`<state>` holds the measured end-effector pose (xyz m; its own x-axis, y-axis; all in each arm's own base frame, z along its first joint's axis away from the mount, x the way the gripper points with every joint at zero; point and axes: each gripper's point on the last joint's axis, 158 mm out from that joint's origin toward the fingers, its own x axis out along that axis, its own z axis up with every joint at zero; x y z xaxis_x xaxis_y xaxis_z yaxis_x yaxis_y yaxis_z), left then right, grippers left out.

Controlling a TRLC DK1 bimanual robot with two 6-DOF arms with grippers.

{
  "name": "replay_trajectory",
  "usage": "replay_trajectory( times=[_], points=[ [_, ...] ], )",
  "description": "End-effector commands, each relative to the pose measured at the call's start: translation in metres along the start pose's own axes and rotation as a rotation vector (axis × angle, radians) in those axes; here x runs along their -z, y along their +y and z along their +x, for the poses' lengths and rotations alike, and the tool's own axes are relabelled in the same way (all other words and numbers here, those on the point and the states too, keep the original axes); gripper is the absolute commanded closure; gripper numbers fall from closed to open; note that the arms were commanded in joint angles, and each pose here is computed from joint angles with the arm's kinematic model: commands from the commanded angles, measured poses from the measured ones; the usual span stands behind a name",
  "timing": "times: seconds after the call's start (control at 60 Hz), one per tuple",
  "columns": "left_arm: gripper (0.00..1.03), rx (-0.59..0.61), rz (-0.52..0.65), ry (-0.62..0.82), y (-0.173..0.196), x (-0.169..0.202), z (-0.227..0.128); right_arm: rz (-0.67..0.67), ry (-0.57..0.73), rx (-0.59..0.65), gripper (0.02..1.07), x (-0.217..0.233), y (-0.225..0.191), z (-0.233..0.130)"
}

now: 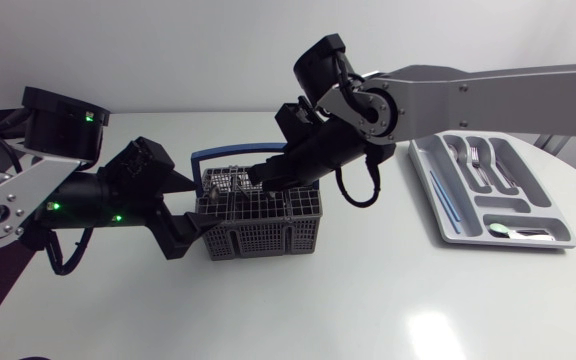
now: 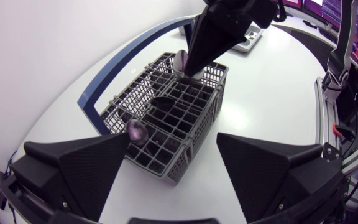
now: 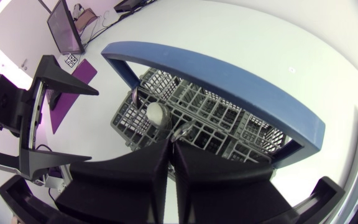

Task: Unload the cutlery basket into the drawer organizer.

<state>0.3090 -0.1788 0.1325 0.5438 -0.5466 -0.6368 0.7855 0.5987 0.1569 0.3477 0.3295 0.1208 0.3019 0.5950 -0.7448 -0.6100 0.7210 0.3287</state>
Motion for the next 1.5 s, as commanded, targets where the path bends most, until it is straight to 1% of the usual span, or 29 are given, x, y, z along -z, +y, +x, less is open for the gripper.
replay_trajectory(
  times=[0.0,0.85,1.15,1.483],
  points=[
    [0.05,0.012,0.014,0.008,-0.006,0.006,0.002,0.009,0.012,-0.011,0.98,0.006,0.005,-0.007],
    [0.05,0.024,0.02,0.007,-0.011,0.004,0.003,-0.011,-0.044,-0.055,0.98,-0.009,0.026,-0.082],
    [0.05,0.022,0.024,0.006,-0.013,0.002,0.001,-0.012,-0.023,-0.058,0.98,-0.004,0.021,-0.072],
    [0.05,0.02,0.024,0.005,-0.014,0.003,0.0,-0.015,-0.028,-0.061,0.98,-0.005,0.023,-0.074]
  ],
)
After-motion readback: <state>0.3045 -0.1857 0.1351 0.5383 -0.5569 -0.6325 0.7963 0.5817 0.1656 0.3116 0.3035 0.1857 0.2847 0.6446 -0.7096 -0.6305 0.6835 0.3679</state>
